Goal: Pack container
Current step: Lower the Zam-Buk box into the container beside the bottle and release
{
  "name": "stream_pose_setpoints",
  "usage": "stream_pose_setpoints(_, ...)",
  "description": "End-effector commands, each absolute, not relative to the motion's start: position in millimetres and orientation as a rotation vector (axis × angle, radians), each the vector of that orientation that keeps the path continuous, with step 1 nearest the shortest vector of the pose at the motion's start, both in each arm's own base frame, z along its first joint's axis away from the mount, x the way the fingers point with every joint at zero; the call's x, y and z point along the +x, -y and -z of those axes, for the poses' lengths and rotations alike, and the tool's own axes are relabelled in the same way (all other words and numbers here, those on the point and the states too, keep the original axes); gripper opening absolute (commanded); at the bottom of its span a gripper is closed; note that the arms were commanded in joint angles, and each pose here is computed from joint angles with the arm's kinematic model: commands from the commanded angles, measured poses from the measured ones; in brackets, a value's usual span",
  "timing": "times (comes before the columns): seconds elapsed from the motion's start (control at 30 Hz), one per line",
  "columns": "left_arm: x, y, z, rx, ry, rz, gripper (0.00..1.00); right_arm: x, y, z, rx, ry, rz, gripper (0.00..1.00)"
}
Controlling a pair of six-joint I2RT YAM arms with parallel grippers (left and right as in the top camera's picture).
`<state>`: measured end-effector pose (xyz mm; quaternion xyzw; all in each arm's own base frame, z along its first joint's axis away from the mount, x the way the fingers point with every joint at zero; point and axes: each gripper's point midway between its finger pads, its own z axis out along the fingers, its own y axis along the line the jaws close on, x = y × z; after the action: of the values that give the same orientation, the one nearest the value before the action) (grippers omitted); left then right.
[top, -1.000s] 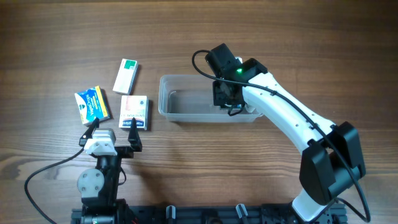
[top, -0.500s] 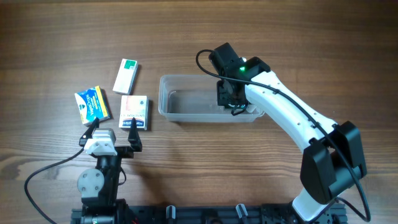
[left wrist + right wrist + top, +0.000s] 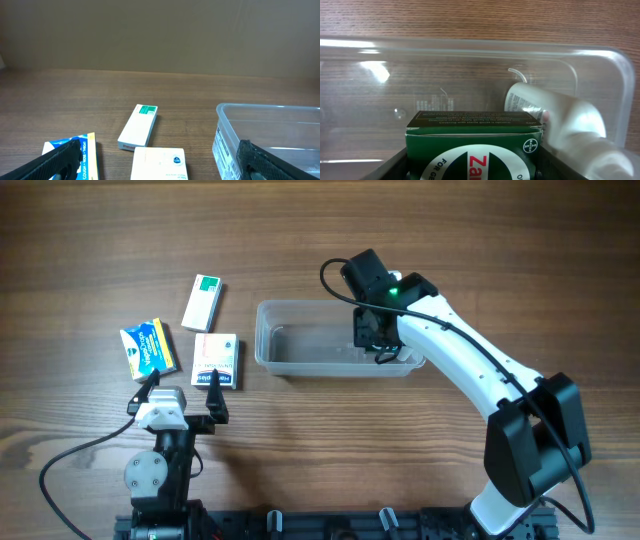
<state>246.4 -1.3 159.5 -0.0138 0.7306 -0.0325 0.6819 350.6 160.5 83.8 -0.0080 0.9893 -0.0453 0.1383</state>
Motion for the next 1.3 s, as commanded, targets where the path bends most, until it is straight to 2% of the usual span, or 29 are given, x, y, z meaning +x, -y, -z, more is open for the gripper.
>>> stream_pose_setpoints(0.0,246.2,3.4,-157.8,-0.010,-1.641,0.071,1.00,351.6,-155.0,-73.8,-0.005,-2.867,0.179,0.48)
stream_pose_setpoints(1.07,246.2,3.4,-157.7,-0.010,-1.641,0.071,1.00,343.9,-150.7,-53.9,-0.047,-2.887,0.202,0.51)
stream_pose_setpoints(1.27,246.2,3.4,-157.8,-0.010,-1.641,0.071,1.00,343.9,-150.8,-53.8,-0.048,-2.887,0.201,0.70)
